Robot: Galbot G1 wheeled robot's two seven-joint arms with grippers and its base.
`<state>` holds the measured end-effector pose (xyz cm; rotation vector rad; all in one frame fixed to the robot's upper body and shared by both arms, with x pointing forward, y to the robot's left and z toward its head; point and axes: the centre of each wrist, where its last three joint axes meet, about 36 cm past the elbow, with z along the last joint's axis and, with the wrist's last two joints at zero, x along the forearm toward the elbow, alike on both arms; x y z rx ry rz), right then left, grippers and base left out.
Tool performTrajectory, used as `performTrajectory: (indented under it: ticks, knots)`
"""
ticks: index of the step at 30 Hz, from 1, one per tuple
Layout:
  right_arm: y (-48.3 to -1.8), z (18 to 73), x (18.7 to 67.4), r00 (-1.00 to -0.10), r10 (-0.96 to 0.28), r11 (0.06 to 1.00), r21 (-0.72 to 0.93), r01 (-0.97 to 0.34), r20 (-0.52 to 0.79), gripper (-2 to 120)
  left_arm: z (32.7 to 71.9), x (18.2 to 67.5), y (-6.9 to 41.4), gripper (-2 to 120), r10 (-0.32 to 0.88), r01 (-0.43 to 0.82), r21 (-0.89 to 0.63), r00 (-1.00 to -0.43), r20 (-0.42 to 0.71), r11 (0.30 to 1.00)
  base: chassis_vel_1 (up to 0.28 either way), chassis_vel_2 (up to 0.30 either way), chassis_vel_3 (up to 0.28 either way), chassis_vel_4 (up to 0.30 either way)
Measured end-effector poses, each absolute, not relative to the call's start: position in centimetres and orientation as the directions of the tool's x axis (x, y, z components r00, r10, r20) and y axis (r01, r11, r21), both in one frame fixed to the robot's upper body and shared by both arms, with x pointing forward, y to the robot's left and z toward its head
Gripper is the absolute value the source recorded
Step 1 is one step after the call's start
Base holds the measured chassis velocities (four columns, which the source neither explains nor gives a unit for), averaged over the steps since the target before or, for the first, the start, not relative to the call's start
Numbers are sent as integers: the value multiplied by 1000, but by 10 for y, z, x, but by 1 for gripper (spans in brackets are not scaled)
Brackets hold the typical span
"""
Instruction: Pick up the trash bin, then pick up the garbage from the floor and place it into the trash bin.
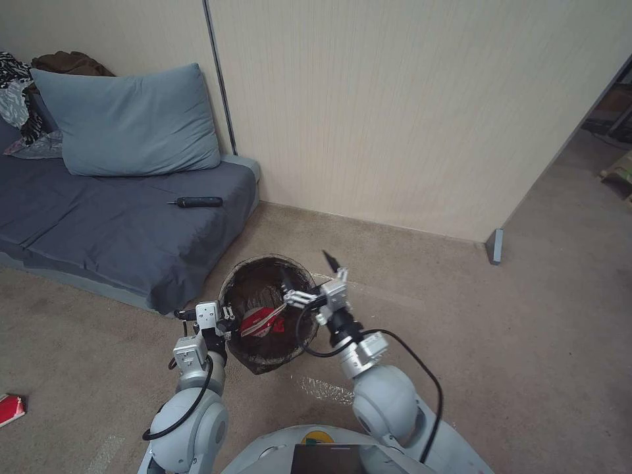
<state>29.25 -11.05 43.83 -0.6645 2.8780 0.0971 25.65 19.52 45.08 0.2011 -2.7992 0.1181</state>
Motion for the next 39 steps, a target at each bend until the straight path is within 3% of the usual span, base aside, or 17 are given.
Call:
performTrajectory:
  ticks: [5,20,39]
  knots:
    - [-141,432,275,-939,-260,962,21,-272,-225,100,447,256,197,3,-119,-140,-45,-941,318,989,0,0,0,0]
    - [-167,380,242,-973,-51,999,-22,-48,-226,100,439,256,204,3,-134,-131,27,-957,259,991,0,0,0,0]
    - [-167,363,252,-977,-31,999,-15,-29,-209,100,439,248,201,3,-117,-115,23,-958,262,993,0,0,0,0]
